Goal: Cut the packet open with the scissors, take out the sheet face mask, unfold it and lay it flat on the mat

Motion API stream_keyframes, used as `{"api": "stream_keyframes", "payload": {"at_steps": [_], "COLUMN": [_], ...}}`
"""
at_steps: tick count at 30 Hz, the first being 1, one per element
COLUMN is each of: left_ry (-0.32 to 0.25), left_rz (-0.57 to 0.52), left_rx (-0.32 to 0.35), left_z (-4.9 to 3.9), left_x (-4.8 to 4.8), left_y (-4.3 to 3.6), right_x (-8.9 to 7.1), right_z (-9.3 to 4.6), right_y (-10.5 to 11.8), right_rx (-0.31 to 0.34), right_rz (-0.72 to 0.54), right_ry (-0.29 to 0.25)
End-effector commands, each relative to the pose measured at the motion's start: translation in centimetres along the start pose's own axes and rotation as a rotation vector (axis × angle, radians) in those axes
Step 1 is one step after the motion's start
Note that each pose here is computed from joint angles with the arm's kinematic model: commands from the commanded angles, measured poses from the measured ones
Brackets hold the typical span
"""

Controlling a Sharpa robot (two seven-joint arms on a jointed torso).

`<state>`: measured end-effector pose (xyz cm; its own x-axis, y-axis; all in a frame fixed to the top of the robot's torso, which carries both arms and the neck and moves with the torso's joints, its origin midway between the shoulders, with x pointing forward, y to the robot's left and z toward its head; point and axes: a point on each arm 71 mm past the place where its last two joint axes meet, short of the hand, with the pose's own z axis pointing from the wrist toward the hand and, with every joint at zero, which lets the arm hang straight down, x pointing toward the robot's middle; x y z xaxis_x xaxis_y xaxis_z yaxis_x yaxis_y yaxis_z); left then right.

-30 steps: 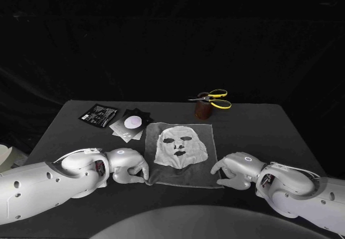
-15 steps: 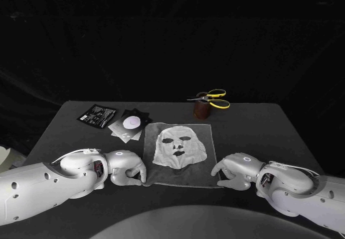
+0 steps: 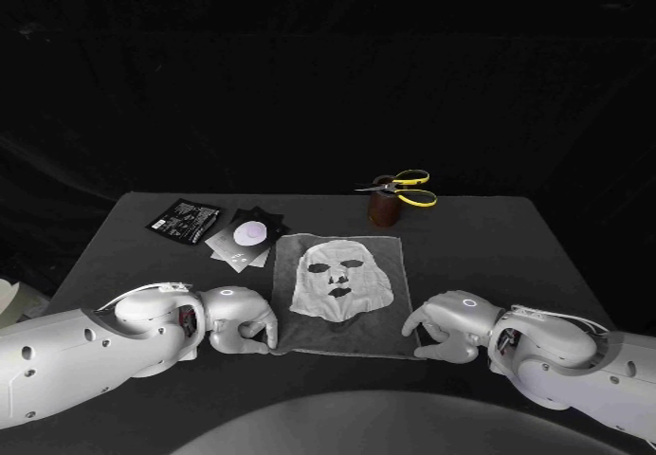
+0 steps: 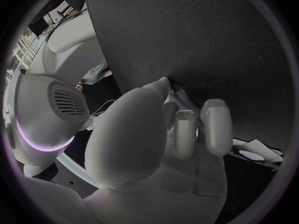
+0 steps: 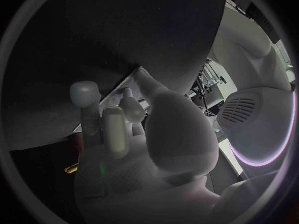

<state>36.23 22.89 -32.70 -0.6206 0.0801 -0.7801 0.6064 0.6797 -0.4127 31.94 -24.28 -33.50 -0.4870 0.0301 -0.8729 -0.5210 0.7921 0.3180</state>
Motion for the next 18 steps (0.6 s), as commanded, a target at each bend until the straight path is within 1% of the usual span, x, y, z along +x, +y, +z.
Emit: {"api": "stream_keyframes", "payload": {"at_steps": [1, 8, 12, 18], "left_ry": [0.072, 0.108, 0.112, 0.112], "left_rz": [-0.005, -0.012, -0.014, -0.015], "left_rx": [-0.020, -0.028, -0.031, -0.043], "left_z": [-0.10, -0.18, -0.26, -0.52], "left_x": [0.76, 1.02, 1.06, 1.09], "left_y": [0.28, 0.37, 0.43, 0.76], "right_x": [1.3, 1.7, 1.9, 2.1], "right_z": [-0.2, -0.3, -0.3, -0.4], "right_y": [0.0, -0.3, -0.5, -1.0], "right_rx": [-0.006, 0.001, 0.005, 0.025], "right_rz": [-0.036, -0.055, -0.076, -0.123], "right_ry": [0.069, 0.085, 0.095, 0.104]}}
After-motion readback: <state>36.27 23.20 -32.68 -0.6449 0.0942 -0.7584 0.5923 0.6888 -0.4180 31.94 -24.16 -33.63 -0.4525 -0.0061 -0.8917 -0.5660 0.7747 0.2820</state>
